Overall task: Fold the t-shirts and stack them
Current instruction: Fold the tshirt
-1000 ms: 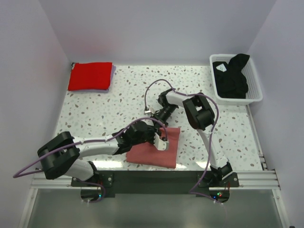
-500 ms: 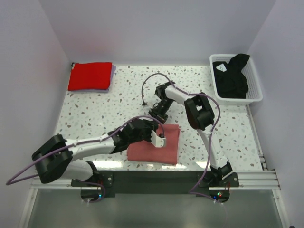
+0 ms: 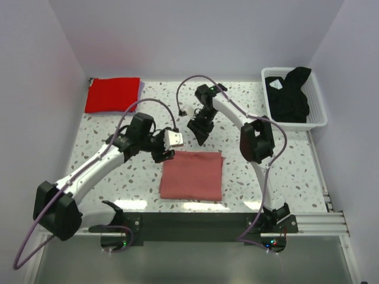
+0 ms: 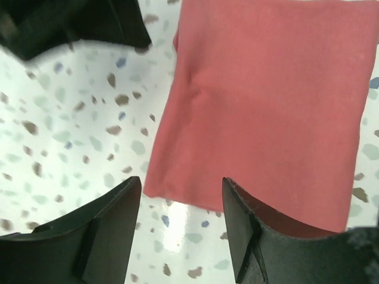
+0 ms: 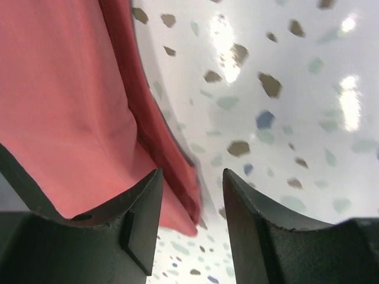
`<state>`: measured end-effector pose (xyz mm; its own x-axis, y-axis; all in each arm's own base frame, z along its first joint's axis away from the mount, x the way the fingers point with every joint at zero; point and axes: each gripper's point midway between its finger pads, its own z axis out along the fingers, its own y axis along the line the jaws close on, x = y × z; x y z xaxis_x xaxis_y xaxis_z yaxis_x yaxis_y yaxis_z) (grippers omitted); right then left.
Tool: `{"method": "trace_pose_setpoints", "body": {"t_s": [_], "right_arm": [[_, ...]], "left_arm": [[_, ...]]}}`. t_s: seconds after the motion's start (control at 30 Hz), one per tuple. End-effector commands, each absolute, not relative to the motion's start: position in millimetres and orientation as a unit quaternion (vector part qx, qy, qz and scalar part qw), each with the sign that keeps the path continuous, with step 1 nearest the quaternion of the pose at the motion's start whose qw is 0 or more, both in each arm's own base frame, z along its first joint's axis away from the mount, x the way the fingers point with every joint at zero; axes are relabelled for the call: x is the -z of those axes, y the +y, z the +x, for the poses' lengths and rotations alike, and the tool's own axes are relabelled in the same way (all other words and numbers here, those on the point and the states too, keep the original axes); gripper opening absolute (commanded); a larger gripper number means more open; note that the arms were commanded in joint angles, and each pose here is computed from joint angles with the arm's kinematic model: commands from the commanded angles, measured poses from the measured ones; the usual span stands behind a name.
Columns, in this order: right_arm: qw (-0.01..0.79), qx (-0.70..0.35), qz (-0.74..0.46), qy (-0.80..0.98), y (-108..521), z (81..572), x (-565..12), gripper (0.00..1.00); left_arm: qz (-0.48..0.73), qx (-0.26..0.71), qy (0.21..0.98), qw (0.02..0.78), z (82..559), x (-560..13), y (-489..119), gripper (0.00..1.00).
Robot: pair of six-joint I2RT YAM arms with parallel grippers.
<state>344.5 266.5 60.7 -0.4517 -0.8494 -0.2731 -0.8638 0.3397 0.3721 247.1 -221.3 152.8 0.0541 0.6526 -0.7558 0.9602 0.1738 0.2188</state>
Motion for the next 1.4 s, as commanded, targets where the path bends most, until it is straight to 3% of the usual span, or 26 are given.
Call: {"method": "trace_pose_setpoints", "body": {"t_s": [0.0, 0.17, 0.33, 0.57, 0.83, 0.97, 1.23, 1.33, 1.37], "right_arm": [[0.077, -0.209, -0.519, 0.825, 226, 365, -117, 0.5], [0.038, -0.235, -0.494, 0.836, 187, 342, -117, 0.5], [0.017, -0.266, -0.485, 0.833, 190, 318, -97, 0.51], [-0.004, -0.276, -0.472, 0.837, 191, 313, -66, 0.55], [-0.024, -0.285, -0.479, 0.83, 197, 303, -52, 0.55], [-0.035, -0.288, -0.488, 0.823, 199, 295, -53, 0.5], [-0.046, -0.28, -0.497, 0.82, 193, 292, -46, 0.47], [-0.047, -0.273, -0.499, 0.821, 191, 293, -42, 0.37], [-0.048, -0.267, -0.501, 0.822, 189, 294, -41, 0.3]], "left_arm": [[0.547, 0.307, 0.719, 0.299, 240, -144, -209, 0.63], [0.507, 0.325, 0.762, 0.24, 284, -119, -203, 0.65], [0.516, 0.308, 0.767, 0.226, 318, -103, -202, 0.67], [0.511, 0.319, 0.782, 0.158, 324, -62, -200, 0.66], [0.523, 0.305, 0.785, 0.134, 313, -40, -189, 0.61], [0.524, 0.305, 0.785, 0.132, 311, -40, -186, 0.53], [0.518, 0.311, 0.787, 0.125, 310, -37, -181, 0.5], [0.516, 0.319, 0.785, 0.122, 309, -39, -182, 0.43], [0.516, 0.318, 0.786, 0.121, 309, -39, -182, 0.36]]}}
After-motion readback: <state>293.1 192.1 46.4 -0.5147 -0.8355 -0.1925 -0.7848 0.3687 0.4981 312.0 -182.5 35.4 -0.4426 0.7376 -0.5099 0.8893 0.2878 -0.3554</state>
